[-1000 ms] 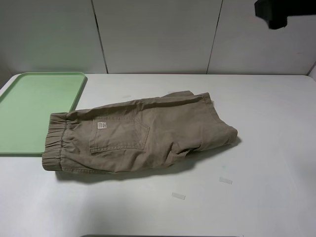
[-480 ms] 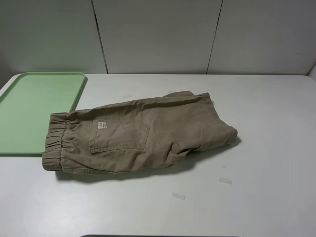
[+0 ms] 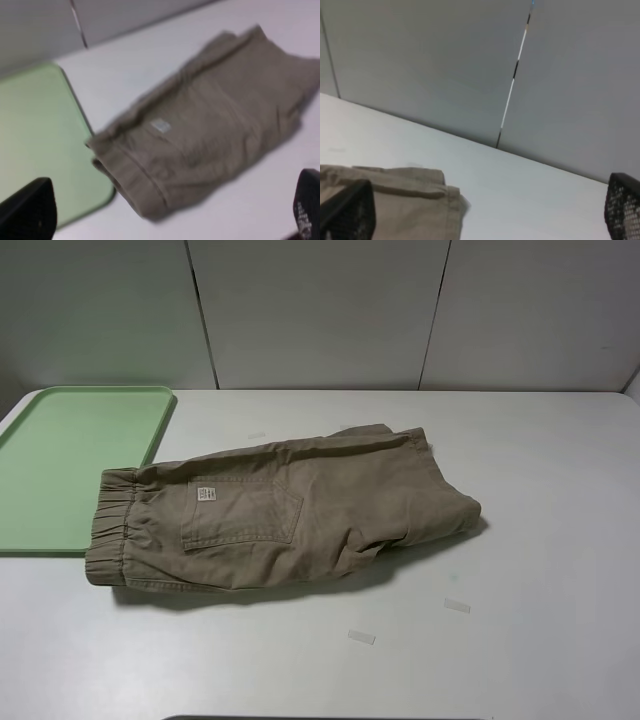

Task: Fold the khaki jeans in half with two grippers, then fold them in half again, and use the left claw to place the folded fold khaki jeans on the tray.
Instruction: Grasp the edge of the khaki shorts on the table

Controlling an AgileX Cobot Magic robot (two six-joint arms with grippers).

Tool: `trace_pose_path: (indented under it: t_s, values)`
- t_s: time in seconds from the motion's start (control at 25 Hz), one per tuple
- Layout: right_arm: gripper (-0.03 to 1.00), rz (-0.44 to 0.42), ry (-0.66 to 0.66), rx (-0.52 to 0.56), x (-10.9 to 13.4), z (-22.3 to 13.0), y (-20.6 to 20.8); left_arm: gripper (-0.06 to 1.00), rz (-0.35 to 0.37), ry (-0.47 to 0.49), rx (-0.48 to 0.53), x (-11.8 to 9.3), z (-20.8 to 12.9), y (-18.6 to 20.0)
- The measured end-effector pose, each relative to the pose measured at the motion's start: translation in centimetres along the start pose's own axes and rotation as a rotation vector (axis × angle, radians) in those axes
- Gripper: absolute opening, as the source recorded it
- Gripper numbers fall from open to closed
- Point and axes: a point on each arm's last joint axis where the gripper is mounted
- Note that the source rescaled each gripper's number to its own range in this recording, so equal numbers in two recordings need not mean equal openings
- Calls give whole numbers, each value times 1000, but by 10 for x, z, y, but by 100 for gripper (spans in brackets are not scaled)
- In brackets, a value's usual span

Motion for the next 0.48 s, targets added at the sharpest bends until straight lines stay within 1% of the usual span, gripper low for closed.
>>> trace_pose_path:
  t_s: [0.16,0.32,0.48]
  values:
    - [100,5,-13,-4,0,-1,4,100,-6,9,111,4,-30,-26]
    - [100,11,-21,21,0,-4,6,100,15,24,188,12,-61,-45]
    - [100,20,-31,26,1,-4,6,100,33,45,237,18,-85,-59]
Point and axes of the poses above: a point on each arm's last joint axis where the gripper is mounted, y pointing back along that axis away from the gripper, x along the wrist's bending axis when the last joint is at zero, z = x × y, and after that the axes turned 15 degrees about y, right-handed
